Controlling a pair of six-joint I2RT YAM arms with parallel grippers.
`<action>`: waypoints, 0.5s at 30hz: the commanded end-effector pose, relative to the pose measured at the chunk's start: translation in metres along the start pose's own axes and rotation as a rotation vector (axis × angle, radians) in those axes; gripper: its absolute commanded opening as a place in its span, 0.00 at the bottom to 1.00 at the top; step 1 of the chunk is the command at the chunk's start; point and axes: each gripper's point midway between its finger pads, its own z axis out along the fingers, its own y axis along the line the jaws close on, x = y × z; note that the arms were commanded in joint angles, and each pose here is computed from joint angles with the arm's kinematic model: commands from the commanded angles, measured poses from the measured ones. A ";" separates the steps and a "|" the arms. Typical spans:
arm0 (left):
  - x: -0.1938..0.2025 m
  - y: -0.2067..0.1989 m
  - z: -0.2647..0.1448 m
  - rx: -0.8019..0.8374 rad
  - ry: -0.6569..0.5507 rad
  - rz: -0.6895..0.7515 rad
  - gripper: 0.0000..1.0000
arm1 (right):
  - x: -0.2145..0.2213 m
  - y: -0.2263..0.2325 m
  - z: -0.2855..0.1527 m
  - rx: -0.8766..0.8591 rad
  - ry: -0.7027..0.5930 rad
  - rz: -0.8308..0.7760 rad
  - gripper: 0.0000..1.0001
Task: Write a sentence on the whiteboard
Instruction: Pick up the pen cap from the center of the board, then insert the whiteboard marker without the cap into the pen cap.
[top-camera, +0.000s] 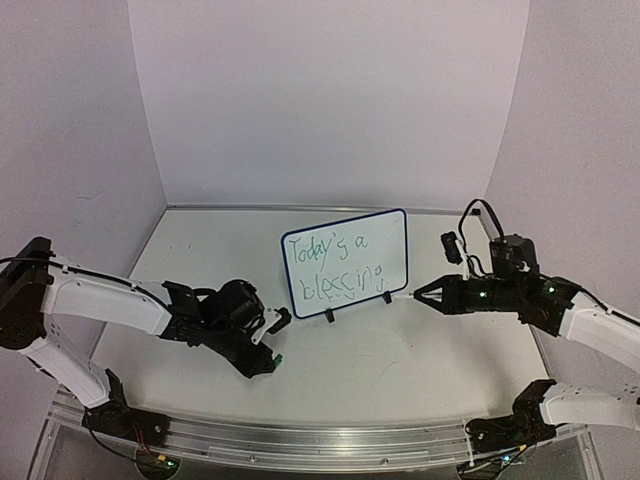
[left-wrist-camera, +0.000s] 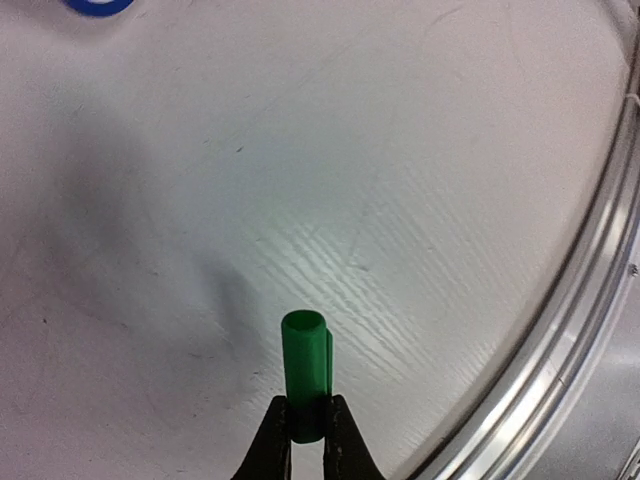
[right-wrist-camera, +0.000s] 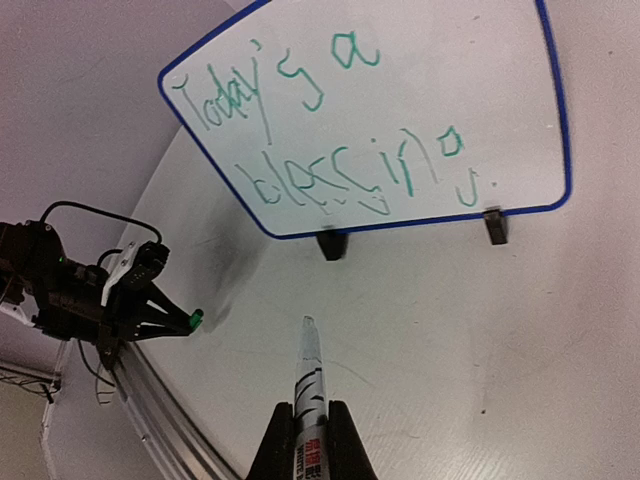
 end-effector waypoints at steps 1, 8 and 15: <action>-0.037 -0.046 -0.032 0.158 -0.166 0.170 0.00 | 0.016 0.043 -0.001 -0.228 0.184 0.006 0.00; -0.051 -0.086 -0.052 0.255 -0.193 0.309 0.00 | 0.029 0.077 0.002 -0.445 0.354 0.068 0.00; -0.053 -0.121 -0.058 0.317 -0.173 0.427 0.00 | 0.037 0.094 0.004 -0.570 0.453 0.107 0.00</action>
